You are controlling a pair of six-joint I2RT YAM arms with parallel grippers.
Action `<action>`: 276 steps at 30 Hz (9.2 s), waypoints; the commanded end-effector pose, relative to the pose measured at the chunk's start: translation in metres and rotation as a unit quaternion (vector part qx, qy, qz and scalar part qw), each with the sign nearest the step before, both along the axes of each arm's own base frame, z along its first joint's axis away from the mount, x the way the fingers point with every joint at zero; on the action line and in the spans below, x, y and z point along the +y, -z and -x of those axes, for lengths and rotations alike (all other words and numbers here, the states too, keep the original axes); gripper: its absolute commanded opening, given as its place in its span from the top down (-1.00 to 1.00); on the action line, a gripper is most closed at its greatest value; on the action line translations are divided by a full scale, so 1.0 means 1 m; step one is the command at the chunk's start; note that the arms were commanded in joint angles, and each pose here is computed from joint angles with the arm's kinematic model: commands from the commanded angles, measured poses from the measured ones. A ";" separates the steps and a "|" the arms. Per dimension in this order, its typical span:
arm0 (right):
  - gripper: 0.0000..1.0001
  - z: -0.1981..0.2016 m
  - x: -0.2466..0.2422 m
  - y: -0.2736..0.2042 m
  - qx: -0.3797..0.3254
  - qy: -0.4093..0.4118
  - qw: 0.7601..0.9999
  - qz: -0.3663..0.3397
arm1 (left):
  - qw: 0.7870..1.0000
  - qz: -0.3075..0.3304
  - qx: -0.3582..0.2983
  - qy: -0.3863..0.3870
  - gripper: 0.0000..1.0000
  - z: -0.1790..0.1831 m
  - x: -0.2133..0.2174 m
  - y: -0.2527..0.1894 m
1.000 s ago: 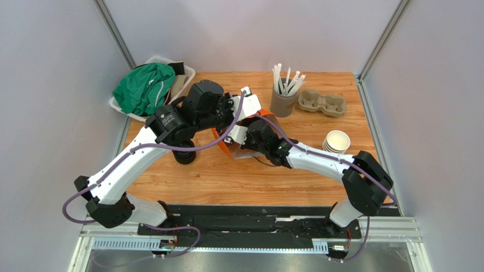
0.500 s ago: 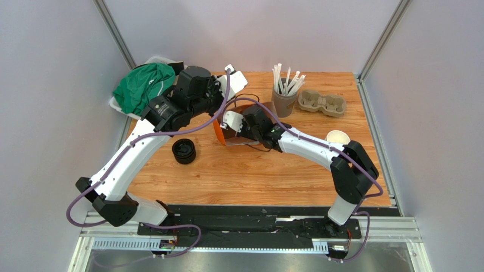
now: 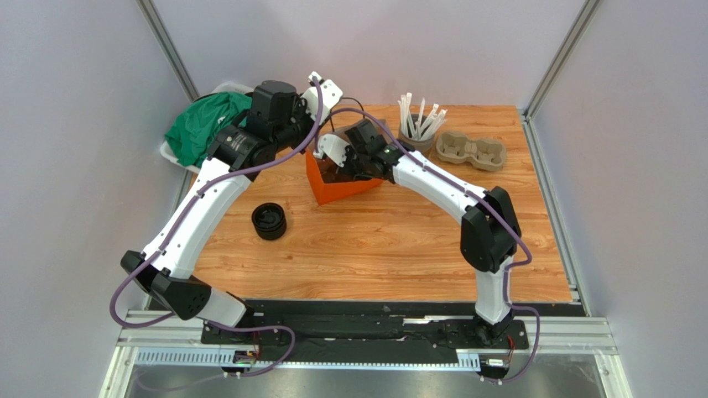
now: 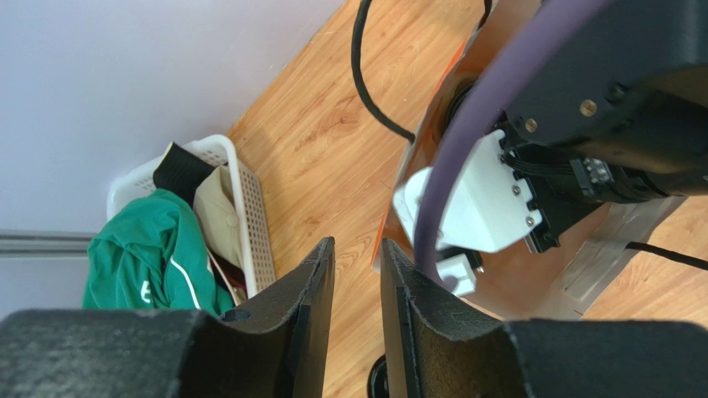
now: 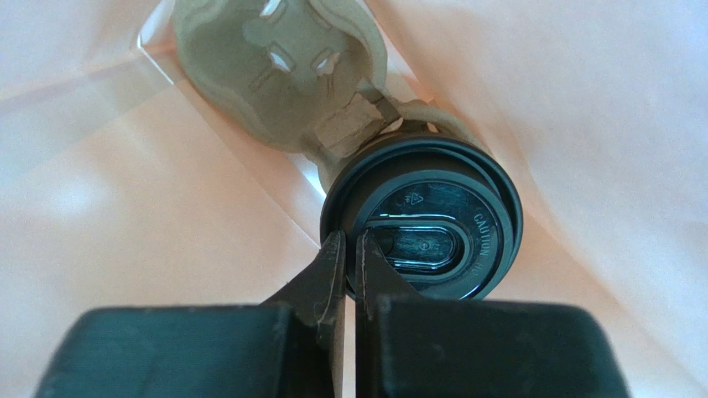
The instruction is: Pack the takeout coffee
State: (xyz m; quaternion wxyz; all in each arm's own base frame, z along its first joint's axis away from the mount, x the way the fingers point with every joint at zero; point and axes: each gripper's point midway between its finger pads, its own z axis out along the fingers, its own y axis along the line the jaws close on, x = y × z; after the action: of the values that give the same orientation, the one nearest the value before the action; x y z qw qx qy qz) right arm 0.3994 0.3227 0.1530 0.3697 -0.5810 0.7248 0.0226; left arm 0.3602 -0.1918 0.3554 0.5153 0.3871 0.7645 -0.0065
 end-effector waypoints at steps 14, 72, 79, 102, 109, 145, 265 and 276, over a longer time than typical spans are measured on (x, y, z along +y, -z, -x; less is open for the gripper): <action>1.00 -0.021 0.010 0.022 0.119 -0.017 0.992 0.028 | 0.992 0.100 0.022 -0.069 0.28 -0.040 0.022 0.003; -0.86 -0.030 -0.072 -0.318 -0.264 0.193 0.910 -0.254 | 0.986 0.154 0.046 -0.038 -0.28 -0.013 0.011 0.024; -0.92 0.031 -0.071 -0.291 -0.197 0.093 0.942 -0.256 | 0.985 0.172 0.023 -0.017 -0.48 0.000 0.010 0.001; -0.49 0.031 -0.050 -0.200 -0.075 0.012 0.963 -0.257 | 0.988 0.150 -0.007 0.040 -0.92 0.083 0.051 -0.022; -0.27 0.028 -0.029 -0.191 -0.026 -0.018 0.964 -0.263 | 0.985 0.171 -0.002 0.034 -0.93 0.083 0.057 -0.019; 1.00 0.092 -0.056 -0.192 -0.066 0.045 0.962 -0.259 | 0.973 0.226 0.025 0.046 -0.98 0.087 0.060 -0.005; -0.20 -0.122 -0.171 -0.083 -0.074 0.377 0.905 -0.182 | 0.957 0.288 0.031 0.016 -0.98 0.081 0.082 0.006; -0.09 -0.127 -0.170 -0.074 -0.076 0.361 0.912 -0.179 | 0.955 0.295 0.031 0.008 -0.98 0.079 0.087 0.006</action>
State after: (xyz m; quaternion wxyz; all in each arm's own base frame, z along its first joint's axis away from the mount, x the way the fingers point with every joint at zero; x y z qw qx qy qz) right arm 0.5153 0.1516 0.2086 0.4729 -0.2043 0.8567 -0.0255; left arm 0.2831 -0.1031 0.3364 0.5642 0.2169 0.7587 -0.2429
